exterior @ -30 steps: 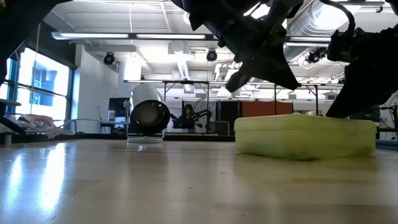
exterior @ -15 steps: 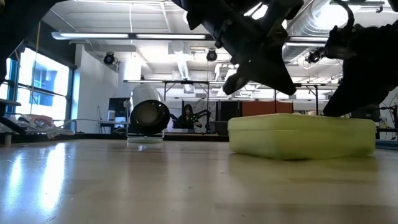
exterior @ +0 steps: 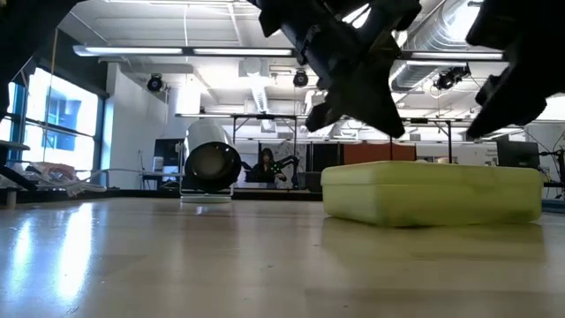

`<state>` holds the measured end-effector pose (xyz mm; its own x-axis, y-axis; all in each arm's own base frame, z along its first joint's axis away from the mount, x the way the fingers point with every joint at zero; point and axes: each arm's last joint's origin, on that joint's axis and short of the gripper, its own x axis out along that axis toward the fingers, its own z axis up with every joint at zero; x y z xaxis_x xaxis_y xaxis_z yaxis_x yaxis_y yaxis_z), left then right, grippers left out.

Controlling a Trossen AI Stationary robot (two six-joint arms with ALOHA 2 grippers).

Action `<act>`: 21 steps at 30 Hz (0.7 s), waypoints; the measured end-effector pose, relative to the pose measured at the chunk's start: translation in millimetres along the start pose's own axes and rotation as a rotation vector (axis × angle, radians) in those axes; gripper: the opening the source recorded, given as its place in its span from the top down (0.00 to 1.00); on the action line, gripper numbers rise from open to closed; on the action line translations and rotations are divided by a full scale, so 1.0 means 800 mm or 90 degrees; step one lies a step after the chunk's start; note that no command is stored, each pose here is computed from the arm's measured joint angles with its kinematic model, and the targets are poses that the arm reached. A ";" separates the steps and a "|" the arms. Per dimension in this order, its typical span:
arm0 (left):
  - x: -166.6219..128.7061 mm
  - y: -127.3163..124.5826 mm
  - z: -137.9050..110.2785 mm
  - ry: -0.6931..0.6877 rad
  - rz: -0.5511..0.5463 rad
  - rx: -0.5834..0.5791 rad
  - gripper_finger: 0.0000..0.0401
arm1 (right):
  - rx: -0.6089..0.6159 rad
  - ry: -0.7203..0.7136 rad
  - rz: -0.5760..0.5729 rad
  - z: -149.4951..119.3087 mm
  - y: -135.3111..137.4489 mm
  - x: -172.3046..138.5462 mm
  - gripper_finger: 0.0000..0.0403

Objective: Pick & place school supplies into a supply box
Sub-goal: Close the supply box

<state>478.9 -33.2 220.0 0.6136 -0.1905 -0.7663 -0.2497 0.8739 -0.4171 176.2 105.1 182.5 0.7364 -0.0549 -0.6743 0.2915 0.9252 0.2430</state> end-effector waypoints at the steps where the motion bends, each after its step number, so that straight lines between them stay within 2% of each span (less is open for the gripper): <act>1: -0.002 0.000 0.001 0.000 0.000 0.001 0.93 | -0.022 0.008 0.010 -0.003 0.003 -0.001 0.70; 4: -0.011 0.002 -0.004 0.021 0.034 0.004 0.93 | -0.074 0.024 0.029 -0.016 0.013 -0.003 0.70; 9: -0.015 0.002 -0.001 0.000 0.061 0.009 0.93 | -0.109 0.018 -0.001 -0.039 0.022 0.006 0.73; 13: -0.017 0.002 -0.002 0.004 0.061 0.014 0.93 | -0.119 0.019 -0.009 -0.049 0.027 0.017 0.82; 17: -0.026 0.000 -0.001 0.005 0.067 0.013 0.93 | -0.125 0.048 -0.004 -0.057 0.031 0.032 0.96; 19: -0.028 0.001 -0.002 0.005 0.076 0.014 0.93 | -0.137 0.053 -0.023 -0.062 0.029 0.039 0.99; 21: -0.030 0.000 -0.001 0.001 0.076 0.014 0.93 | -0.137 0.050 -0.045 -0.064 0.027 0.045 0.97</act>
<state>463.4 -29.0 238.1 0.5791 -0.0858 -0.8107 -0.3039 0.9001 -0.3123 177.7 142.2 127.6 0.6661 -0.1013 -0.7389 0.1978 0.9792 0.0441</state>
